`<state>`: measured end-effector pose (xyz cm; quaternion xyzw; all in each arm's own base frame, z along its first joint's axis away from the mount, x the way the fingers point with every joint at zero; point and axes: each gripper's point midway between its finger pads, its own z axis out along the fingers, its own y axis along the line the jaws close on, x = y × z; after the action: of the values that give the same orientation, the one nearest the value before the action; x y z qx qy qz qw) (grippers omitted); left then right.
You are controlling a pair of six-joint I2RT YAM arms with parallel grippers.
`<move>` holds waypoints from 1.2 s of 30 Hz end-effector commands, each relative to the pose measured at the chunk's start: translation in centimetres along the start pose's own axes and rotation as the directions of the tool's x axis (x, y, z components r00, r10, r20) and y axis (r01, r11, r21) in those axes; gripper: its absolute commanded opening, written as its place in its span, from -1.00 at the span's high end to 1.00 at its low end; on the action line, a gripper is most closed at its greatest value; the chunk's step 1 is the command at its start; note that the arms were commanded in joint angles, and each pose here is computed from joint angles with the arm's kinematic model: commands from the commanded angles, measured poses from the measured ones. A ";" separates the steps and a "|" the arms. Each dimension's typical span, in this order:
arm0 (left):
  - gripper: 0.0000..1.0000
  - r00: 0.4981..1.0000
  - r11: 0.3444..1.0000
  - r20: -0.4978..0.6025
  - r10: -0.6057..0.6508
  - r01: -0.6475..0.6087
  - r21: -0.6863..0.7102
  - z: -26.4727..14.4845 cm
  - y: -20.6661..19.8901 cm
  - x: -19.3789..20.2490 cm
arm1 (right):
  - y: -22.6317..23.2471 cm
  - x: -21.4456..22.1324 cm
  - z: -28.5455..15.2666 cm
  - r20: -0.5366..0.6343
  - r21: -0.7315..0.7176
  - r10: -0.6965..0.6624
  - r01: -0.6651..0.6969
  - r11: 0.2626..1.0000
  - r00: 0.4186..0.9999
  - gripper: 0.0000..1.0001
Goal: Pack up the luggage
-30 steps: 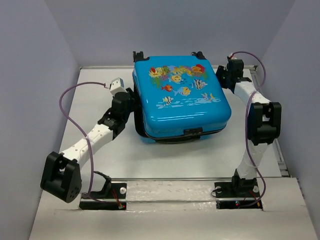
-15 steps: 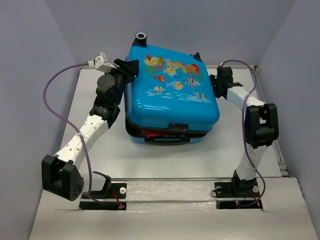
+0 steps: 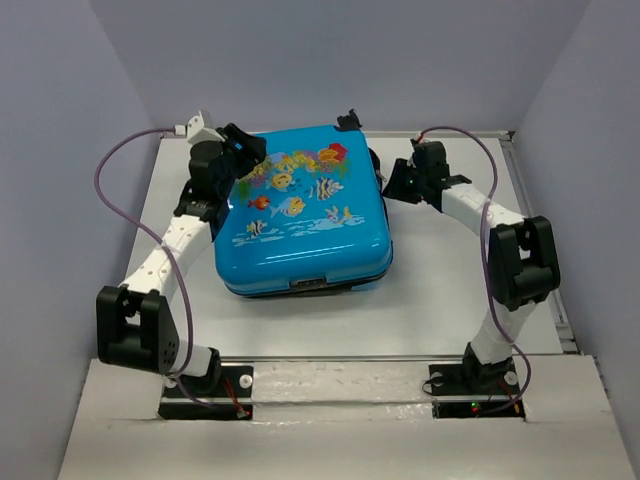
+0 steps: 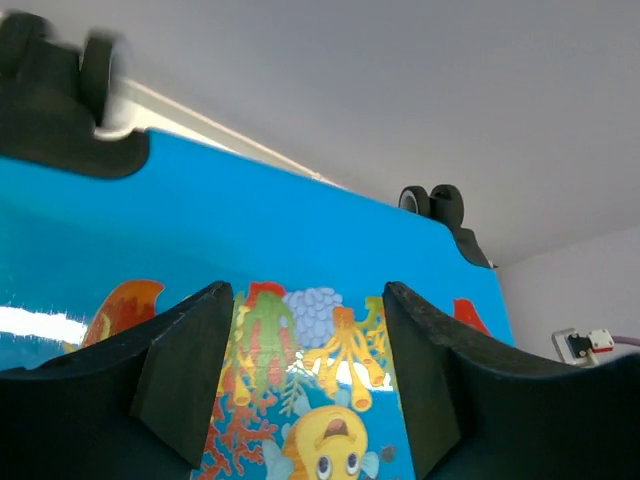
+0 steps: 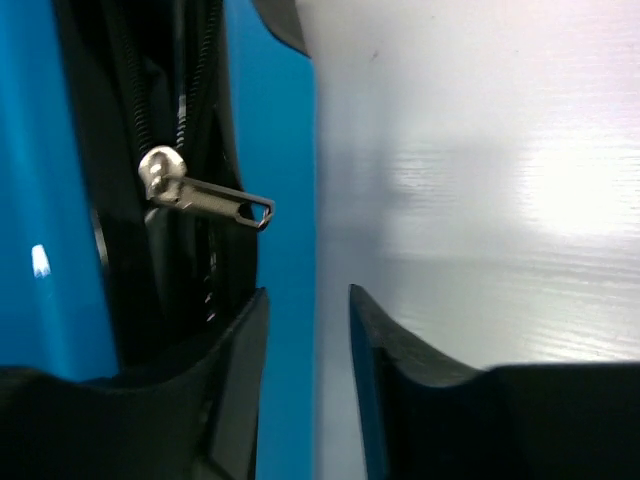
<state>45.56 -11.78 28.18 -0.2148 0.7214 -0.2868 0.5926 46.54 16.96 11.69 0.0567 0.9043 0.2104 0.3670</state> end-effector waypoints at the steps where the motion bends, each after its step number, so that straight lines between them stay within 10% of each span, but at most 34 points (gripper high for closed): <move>1: -0.56 0.957 0.977 0.273 0.098 -0.144 0.154 -5.1 -9.2 -11.7 | 4.5 -3.2 -4.0 0.123 -0.139 -0.091 0.108 0.984 0.988 0.20; 7: -0.88 0.934 0.951 0.292 0.204 -0.260 0.165 -9.7 -12.7 -14.0 | 3.7 -6.0 -7.8 0.196 -0.126 -0.074 0.100 0.987 0.978 -0.04; 12: -0.98 0.955 0.982 0.230 0.186 -0.174 -0.072 -8.7 -3.6 -12.0 | 4.5 -5.7 -11.0 0.223 -0.152 -0.119 0.155 0.976 0.968 -0.29; 15: -0.98 0.993 0.993 0.033 0.117 -0.116 -0.036 -4.4 0.2 -9.9 | 5.5 -4.5 -13.8 0.244 -0.211 -0.124 0.178 0.961 0.962 0.41; 19: -0.98 0.987 0.980 -0.019 0.158 -0.159 -0.122 0.1 2.9 -12.1 | 6.0 -2.3 -15.9 0.258 -0.236 -0.145 0.208 0.949 0.955 0.55; 28: -0.98 0.959 0.989 -0.257 0.120 -0.139 -0.058 7.3 6.3 -8.4 | 5.6 -1.1 -15.7 0.232 -0.244 -0.156 0.212 0.946 0.960 -0.14; 36: -0.98 0.944 0.999 -0.325 0.049 -0.048 0.011 11.9 7.9 -5.0 | 5.7 -0.8 -15.8 0.227 -0.255 -0.152 0.210 0.944 0.962 -0.20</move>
<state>56.85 -2.83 22.80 -0.1815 0.8359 -0.2488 0.4544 36.33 16.02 24.01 -0.0424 0.8348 0.2812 0.4714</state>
